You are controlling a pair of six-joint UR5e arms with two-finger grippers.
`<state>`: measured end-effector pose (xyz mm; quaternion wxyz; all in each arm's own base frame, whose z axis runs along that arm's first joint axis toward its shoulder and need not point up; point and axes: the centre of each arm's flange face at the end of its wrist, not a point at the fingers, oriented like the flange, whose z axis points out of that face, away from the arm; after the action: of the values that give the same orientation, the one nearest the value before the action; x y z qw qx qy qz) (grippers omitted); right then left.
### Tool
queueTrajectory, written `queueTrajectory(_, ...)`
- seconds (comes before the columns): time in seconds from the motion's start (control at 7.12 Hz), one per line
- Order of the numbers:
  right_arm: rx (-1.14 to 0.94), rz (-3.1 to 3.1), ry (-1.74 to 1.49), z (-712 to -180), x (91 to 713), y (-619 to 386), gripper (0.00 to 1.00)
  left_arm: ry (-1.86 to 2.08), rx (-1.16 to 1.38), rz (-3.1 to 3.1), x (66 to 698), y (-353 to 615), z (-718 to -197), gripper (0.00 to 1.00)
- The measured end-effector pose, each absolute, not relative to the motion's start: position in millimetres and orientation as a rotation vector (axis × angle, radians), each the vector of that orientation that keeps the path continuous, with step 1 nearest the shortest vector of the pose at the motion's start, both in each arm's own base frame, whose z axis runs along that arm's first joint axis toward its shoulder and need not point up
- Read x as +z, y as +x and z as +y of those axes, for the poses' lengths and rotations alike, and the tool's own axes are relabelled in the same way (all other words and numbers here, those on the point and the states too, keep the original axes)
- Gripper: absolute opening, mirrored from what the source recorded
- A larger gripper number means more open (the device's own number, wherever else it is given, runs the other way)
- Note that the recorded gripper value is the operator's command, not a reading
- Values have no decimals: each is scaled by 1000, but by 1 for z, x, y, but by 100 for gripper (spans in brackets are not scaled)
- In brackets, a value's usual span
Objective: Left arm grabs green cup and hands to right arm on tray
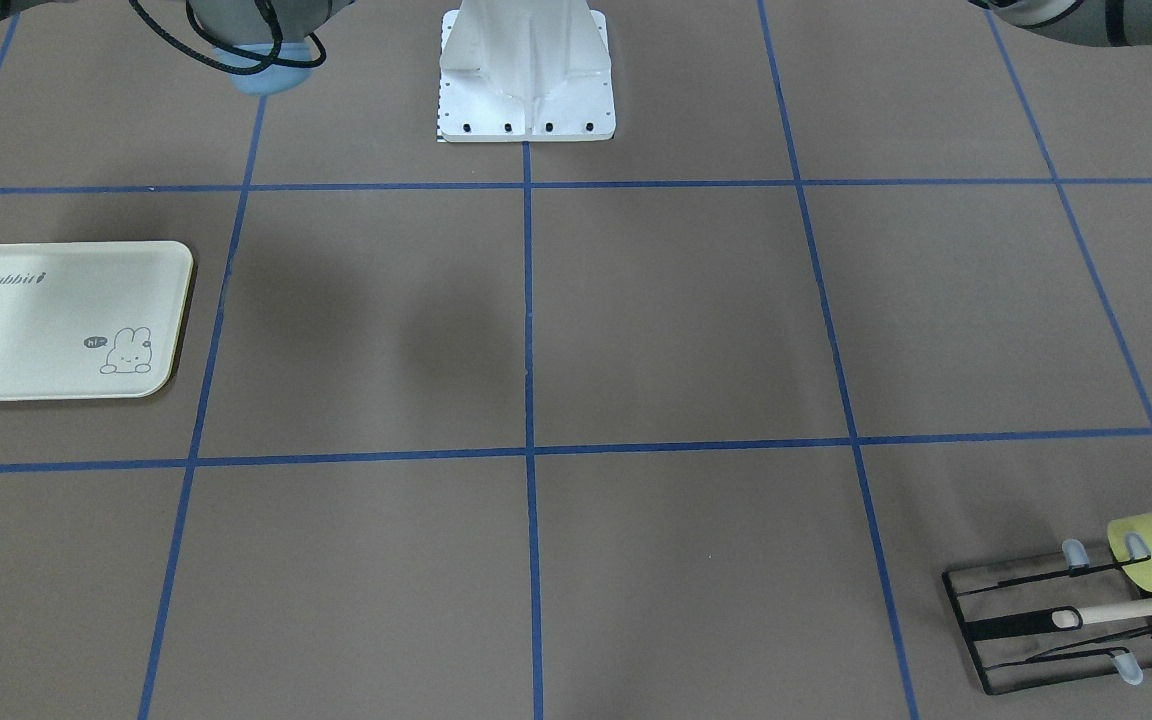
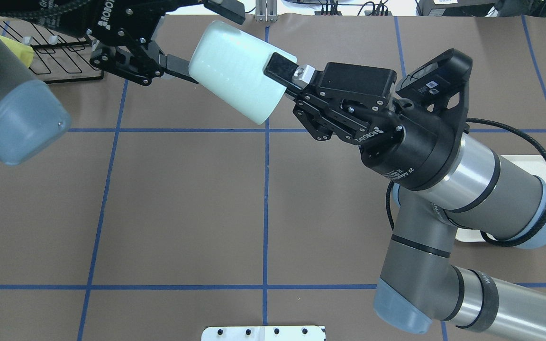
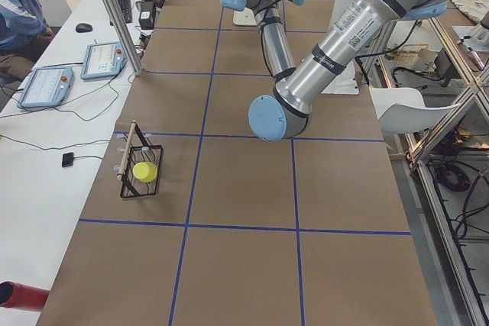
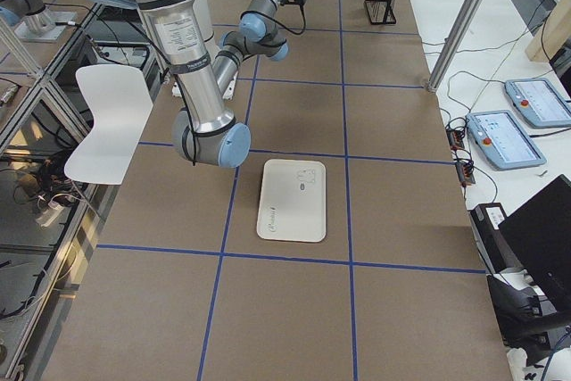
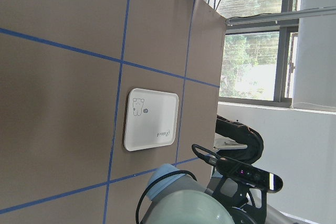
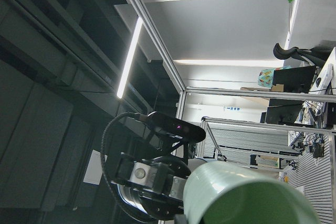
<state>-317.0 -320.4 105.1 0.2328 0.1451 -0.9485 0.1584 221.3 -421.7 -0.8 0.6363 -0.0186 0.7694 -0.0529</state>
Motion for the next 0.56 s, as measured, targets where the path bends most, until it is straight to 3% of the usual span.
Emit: queueTrajectory(0.56, 495, -2427, 441, -340, 144, -319, 0, -11, -165, 1765, 0, 221, -429, 100)
